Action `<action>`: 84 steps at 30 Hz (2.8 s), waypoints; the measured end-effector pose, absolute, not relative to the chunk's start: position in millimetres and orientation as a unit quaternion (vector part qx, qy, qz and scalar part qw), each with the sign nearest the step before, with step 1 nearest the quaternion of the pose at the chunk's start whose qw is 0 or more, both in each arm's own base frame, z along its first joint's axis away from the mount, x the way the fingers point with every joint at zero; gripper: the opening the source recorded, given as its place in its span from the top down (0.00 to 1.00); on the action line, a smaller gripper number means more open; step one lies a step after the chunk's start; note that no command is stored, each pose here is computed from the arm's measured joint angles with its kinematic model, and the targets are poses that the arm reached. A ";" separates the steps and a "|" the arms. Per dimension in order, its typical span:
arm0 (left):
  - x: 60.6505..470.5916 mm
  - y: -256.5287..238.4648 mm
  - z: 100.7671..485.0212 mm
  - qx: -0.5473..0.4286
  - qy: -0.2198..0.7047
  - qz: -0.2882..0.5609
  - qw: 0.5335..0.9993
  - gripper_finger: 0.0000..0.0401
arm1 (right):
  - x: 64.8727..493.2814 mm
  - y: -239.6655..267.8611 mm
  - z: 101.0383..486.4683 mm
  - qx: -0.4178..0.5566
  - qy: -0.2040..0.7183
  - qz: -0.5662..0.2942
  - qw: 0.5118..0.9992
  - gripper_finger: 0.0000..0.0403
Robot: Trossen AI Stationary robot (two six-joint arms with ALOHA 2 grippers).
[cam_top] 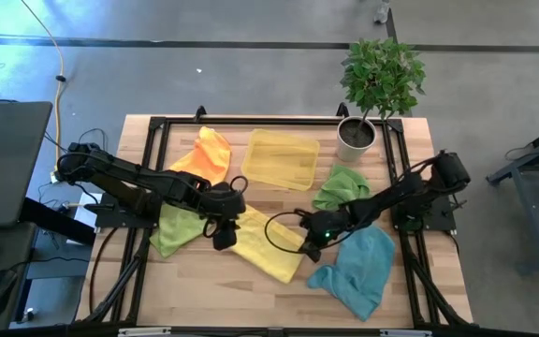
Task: Fold microfiber towels
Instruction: Fold the yellow microfiber towel
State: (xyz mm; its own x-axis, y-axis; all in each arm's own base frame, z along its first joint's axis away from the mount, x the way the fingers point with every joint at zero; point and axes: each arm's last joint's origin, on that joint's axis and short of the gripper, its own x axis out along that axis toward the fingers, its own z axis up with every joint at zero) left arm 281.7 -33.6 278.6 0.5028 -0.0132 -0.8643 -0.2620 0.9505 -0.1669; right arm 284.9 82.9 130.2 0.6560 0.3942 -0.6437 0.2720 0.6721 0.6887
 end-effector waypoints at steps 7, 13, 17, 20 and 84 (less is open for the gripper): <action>296.2 -24.5 272.9 -0.061 0.476 0.025 0.877 0.67 | 275.7 79.5 152.6 0.392 0.400 0.033 0.828 1.00; 318.8 -5.8 250.0 -0.047 0.482 0.011 0.875 0.67 | 273.2 78.2 158.4 0.390 0.393 0.025 0.832 1.00; 338.3 4.6 236.8 -0.056 0.455 -0.039 0.888 0.67 | 275.5 78.7 161.7 0.380 0.392 0.029 0.838 1.00; 350.3 10.1 223.7 -0.070 0.443 -0.077 0.890 0.67 | 279.2 78.9 166.5 0.361 0.378 0.030 0.852 1.00; 324.7 78.0 146.9 -0.149 0.635 -0.134 0.746 0.98 | 273.8 89.3 166.9 0.299 0.427 0.011 0.853 1.00</action>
State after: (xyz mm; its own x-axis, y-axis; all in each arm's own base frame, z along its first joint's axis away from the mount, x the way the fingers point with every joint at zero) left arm 324.7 78.0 146.9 0.1582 -0.3885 -0.9077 0.0109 0.9200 -0.3919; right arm 273.8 89.3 166.9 0.6345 0.2747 -0.7225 0.2363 0.8210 0.5197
